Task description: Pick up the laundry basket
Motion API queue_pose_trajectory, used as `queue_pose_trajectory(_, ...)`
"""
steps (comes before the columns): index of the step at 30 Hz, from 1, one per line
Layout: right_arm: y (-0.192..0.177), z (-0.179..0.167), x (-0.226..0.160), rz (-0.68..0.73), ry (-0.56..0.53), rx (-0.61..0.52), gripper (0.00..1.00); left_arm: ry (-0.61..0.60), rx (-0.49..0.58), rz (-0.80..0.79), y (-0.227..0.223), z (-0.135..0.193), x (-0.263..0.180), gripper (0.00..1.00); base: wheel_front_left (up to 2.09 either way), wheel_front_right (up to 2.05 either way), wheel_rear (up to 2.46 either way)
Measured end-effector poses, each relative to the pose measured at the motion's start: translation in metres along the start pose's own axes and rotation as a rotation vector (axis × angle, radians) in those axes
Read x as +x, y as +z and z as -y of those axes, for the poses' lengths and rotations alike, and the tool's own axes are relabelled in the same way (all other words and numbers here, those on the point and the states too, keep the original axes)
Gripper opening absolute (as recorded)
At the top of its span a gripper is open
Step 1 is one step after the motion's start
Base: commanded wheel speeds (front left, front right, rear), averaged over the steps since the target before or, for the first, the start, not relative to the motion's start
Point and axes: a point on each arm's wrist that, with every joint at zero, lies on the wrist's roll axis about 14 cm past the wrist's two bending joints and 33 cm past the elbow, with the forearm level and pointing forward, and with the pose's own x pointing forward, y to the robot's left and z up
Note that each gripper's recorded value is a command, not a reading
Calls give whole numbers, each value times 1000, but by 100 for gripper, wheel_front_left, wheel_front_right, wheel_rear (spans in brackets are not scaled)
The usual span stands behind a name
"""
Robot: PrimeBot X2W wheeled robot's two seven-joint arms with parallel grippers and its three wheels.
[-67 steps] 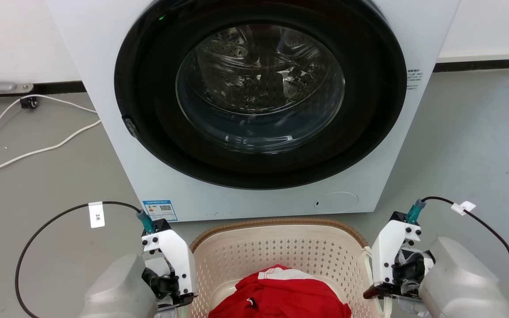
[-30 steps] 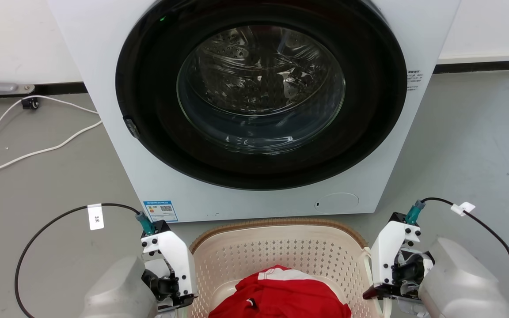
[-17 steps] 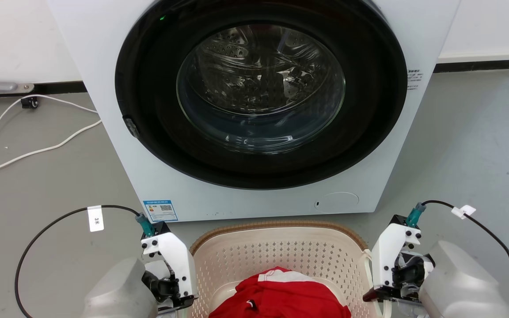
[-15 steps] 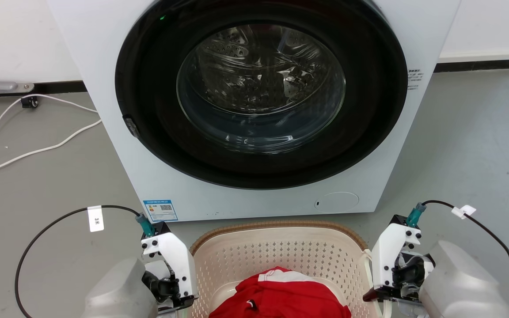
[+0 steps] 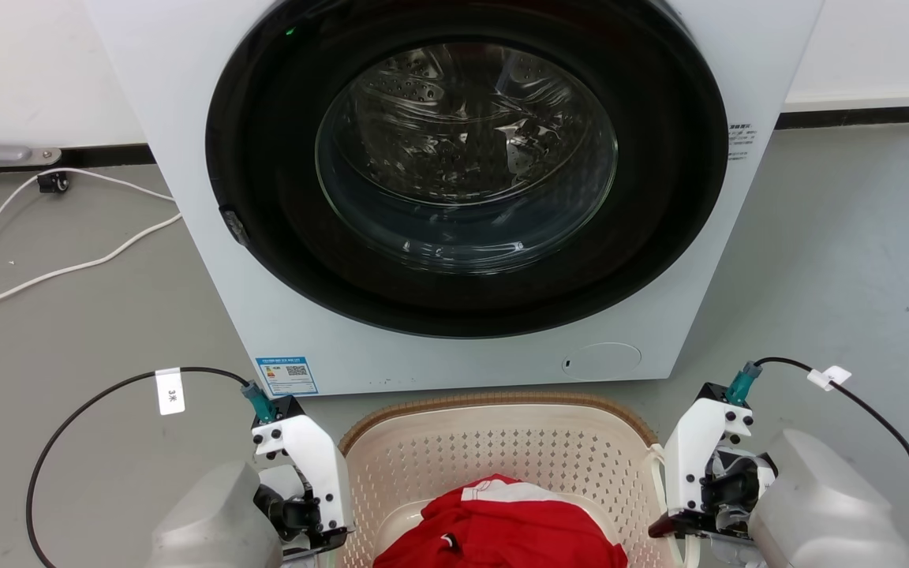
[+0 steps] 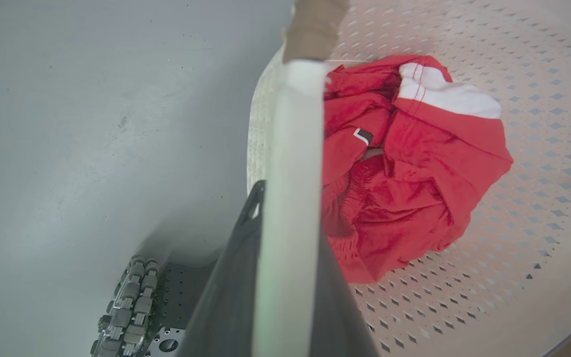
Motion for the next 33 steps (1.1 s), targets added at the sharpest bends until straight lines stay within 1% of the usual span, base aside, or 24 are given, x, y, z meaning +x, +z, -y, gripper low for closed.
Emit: queue_pose_trajectory(33,3,-2,0,5,9,8,0,-6,-15,26,3,-1,0,0,0,0,0)
